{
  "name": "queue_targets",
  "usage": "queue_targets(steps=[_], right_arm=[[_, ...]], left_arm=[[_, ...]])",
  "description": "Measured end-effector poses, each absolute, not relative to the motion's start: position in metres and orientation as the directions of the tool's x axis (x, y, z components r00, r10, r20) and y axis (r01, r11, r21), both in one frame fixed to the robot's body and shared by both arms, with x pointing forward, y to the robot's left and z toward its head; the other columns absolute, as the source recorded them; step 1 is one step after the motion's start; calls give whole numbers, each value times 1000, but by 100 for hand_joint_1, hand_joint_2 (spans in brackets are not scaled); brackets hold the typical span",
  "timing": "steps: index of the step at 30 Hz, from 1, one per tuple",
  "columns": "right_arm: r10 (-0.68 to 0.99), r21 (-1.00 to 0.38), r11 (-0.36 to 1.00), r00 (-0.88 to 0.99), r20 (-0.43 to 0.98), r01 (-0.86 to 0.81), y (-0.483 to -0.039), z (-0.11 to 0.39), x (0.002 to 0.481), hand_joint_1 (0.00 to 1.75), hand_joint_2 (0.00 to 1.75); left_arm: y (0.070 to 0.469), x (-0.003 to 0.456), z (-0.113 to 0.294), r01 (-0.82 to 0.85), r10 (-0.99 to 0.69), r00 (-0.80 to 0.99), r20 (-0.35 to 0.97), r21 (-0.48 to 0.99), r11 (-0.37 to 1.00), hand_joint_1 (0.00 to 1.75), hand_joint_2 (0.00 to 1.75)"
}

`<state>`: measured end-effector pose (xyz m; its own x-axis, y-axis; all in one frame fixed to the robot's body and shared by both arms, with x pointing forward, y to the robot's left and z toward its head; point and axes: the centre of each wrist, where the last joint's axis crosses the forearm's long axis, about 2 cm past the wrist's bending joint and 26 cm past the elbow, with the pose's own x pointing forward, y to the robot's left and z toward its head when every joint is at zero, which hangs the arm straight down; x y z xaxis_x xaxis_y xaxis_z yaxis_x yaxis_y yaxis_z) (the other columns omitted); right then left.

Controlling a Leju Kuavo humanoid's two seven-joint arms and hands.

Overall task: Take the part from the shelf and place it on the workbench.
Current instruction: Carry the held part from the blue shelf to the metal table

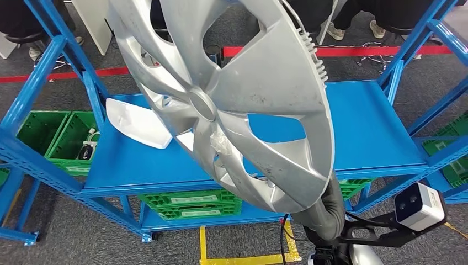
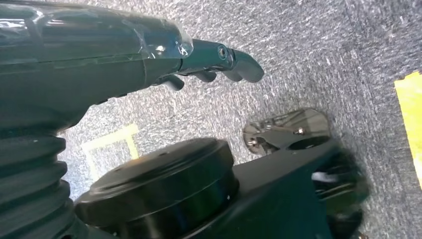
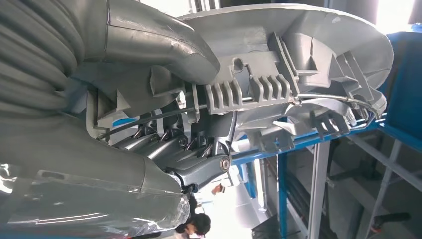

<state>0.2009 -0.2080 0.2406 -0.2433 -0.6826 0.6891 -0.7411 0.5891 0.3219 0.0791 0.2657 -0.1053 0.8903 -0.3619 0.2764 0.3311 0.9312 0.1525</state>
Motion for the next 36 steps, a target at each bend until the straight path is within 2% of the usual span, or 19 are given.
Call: queue_targets(steps=[36], right_arm=[[-680, 314, 588, -245, 691, -746, -210, 242, 206, 175, 175]], left_arm=[[266, 81, -105, 336, -367, 890, 270, 155, 929, 0, 175]])
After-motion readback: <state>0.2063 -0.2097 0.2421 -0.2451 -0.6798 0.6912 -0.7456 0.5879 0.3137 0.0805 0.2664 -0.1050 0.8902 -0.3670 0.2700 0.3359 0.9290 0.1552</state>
